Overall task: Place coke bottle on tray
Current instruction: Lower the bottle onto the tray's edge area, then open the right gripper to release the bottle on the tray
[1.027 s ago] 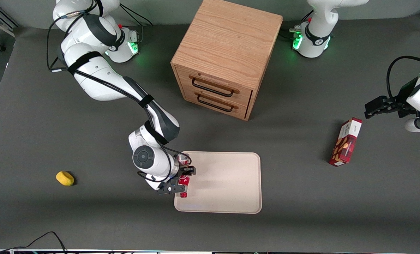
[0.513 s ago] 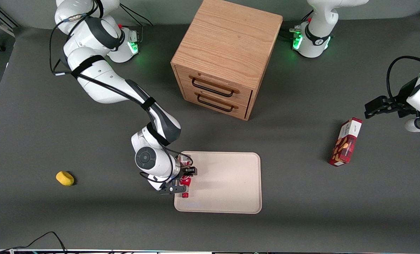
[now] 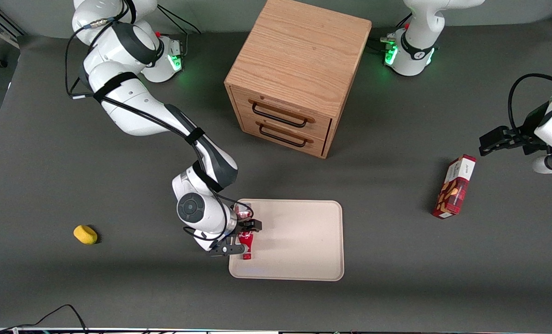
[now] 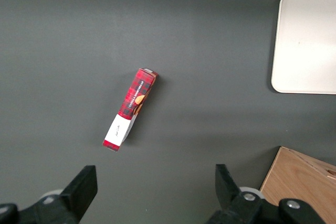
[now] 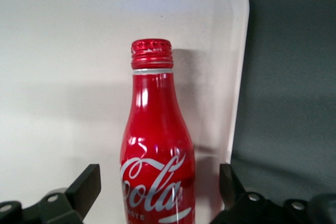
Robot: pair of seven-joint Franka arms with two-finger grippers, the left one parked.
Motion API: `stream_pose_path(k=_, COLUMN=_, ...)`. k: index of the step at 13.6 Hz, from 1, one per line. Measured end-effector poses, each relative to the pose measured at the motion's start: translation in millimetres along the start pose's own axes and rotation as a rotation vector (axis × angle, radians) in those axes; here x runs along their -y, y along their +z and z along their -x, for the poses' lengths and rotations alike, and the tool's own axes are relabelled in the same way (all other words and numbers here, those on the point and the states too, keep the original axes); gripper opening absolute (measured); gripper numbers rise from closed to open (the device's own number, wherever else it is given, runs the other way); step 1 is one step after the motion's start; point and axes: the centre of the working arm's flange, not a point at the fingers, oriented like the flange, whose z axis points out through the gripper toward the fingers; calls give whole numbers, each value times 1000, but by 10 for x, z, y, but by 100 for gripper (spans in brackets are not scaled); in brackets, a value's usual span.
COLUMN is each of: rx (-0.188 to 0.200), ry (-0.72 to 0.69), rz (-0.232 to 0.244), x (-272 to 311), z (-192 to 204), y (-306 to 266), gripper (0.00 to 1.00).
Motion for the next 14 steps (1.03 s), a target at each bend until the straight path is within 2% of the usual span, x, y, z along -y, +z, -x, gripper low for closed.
stream_pose_path(k=8, rx=-8, ry=-2, rz=1, x=4, z=-19, y=-33, gripper=100)
stream_pose_path(k=11, rx=-41, ry=-39, rz=44, x=39, z=-79, y=-253, gripper=100)
stream_pose_path(k=14, rx=-42, ry=-56, rz=93, x=113, z=-109, y=-820, gripper=100)
